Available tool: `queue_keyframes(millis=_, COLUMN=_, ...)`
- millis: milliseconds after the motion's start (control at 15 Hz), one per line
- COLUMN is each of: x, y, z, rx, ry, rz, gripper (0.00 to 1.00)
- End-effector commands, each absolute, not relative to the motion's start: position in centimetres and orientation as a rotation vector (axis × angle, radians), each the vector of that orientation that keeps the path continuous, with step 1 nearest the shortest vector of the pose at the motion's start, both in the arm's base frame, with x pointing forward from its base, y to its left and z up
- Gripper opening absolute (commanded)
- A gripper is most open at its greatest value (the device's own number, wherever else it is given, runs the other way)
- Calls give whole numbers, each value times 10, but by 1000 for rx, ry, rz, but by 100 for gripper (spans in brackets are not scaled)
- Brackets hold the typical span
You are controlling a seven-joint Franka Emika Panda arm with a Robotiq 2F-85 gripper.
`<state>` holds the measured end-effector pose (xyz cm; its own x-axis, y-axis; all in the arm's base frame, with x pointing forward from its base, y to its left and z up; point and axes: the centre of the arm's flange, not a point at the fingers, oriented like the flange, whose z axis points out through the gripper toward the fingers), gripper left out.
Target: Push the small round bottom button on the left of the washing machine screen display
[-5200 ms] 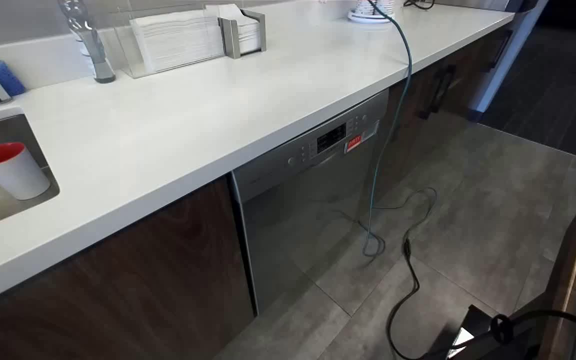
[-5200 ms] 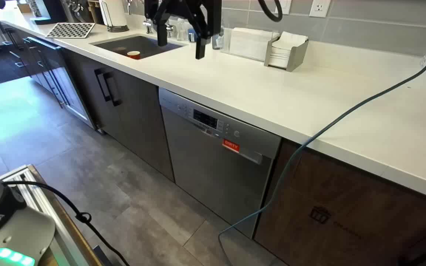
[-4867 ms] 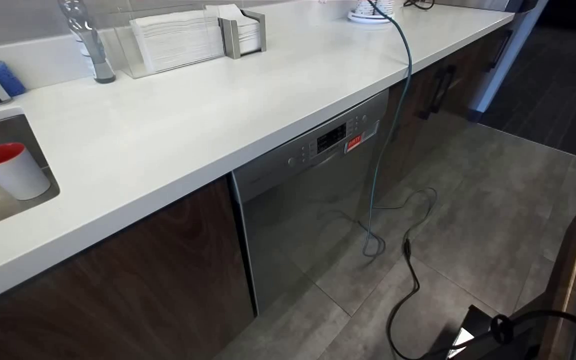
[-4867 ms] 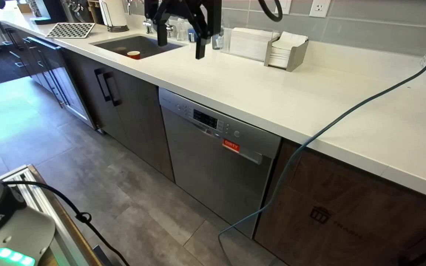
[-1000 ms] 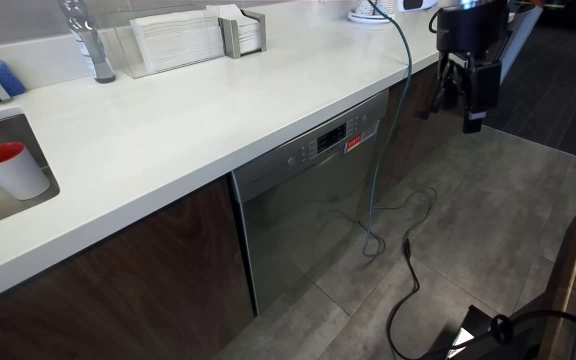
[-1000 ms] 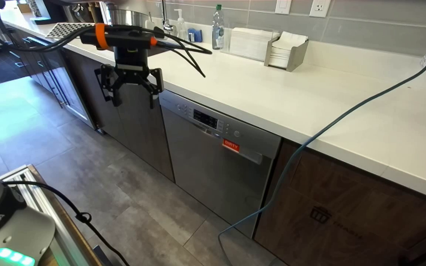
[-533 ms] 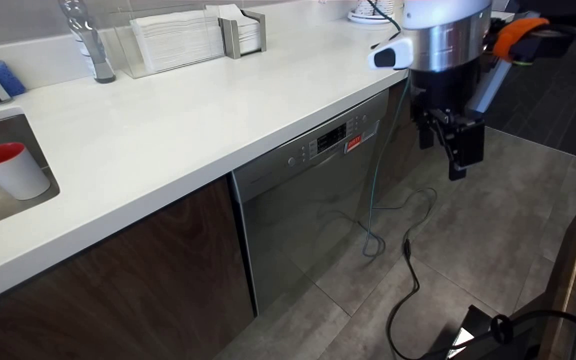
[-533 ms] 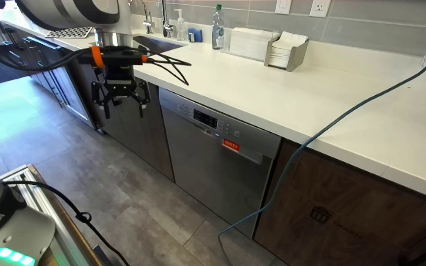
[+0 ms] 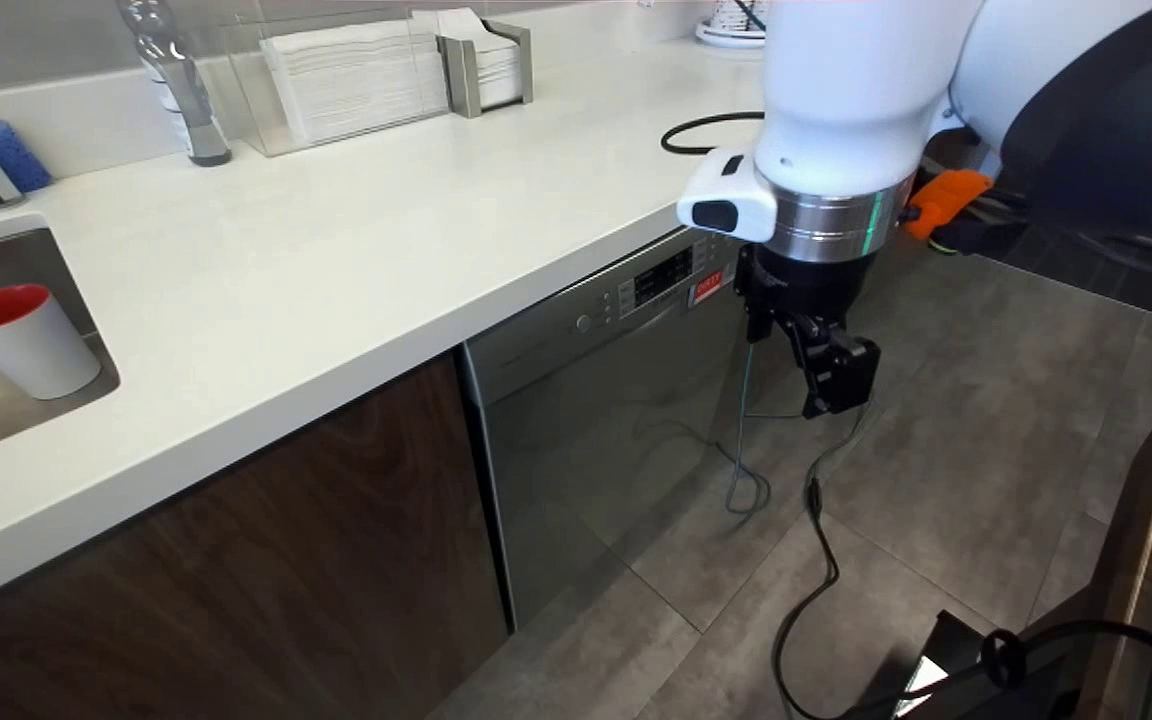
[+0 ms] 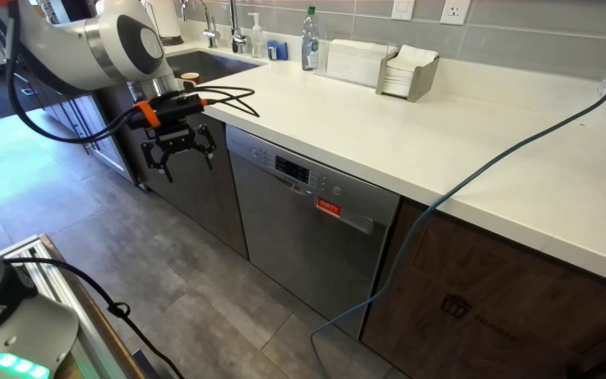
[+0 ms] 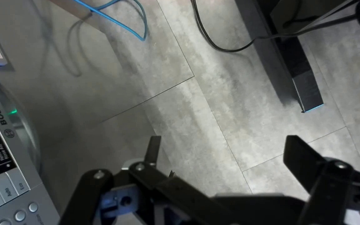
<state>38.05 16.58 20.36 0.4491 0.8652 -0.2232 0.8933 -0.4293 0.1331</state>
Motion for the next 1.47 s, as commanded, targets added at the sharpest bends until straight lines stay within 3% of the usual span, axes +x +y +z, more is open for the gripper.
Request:
queue_keyframes(millis=0, x=382, y=164, z=201, rx=2472, ry=1525, rz=-171, gripper=100)
queue_keyframes(millis=267, x=386, y=164, z=201, rx=2474, ry=1522, rz=-166, gripper=100)
queue_keyframes(millis=867, x=386, y=185, z=179, rx=2207, ry=1718, rz=168, gripper=100)
queue_keyframes(millis=1400, x=420, y=174, z=158, rx=2159, ry=1683, rz=246, gripper=100)
